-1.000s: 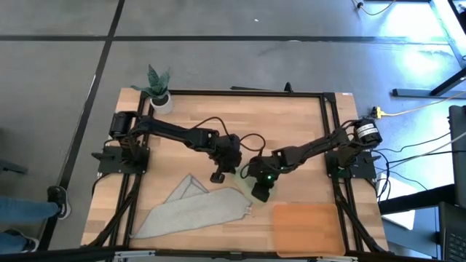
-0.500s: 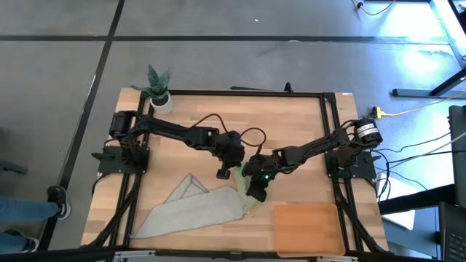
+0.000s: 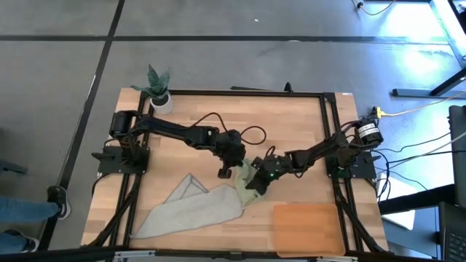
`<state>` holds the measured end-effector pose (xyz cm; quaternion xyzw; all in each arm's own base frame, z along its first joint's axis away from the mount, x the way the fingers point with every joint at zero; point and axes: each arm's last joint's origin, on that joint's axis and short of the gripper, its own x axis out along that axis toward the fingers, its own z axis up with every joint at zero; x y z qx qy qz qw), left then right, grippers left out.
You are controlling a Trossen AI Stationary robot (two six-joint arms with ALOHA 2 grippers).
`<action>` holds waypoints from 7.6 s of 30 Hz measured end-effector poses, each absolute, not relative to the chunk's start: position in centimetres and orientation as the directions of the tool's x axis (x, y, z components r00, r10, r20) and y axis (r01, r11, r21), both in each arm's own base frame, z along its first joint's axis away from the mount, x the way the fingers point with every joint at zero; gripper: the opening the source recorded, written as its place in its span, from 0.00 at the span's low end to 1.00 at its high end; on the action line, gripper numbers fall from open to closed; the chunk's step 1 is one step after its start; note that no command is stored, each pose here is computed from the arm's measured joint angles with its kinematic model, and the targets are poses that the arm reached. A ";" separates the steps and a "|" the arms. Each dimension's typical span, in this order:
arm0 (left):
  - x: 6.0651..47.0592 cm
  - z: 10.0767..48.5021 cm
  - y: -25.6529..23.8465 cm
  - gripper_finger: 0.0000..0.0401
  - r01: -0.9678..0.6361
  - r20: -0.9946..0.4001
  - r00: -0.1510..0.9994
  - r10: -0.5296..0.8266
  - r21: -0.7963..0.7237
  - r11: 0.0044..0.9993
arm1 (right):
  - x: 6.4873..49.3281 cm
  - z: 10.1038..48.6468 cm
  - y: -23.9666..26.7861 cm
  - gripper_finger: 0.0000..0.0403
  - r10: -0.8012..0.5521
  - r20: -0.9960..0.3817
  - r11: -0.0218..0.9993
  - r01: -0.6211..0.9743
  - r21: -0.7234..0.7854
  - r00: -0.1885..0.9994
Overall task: Roll microfiber towels into tight, uniform cylinder then place into a basket
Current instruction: Roll the green microfiber towel
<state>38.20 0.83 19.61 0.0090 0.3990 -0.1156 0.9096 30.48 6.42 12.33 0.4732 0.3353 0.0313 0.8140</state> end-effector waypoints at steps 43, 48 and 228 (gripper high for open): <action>42.6 15.3 1.2 0.00 0.199 -0.665 0.716 -0.213 -0.098 0.975 | 29.4 11.4 7.1 0.03 0.305 -0.612 0.535 0.400 0.744 0.729; 42.8 14.6 1.2 0.00 0.194 -0.671 0.710 -0.211 -0.103 0.976 | 29.1 12.3 7.1 0.03 0.293 -0.609 0.539 0.398 0.742 0.737; 27.7 29.0 -1.2 0.21 0.065 -0.664 0.743 -0.088 -0.060 0.996 | 28.3 14.0 5.8 0.30 0.270 -0.912 0.955 0.034 0.294 0.308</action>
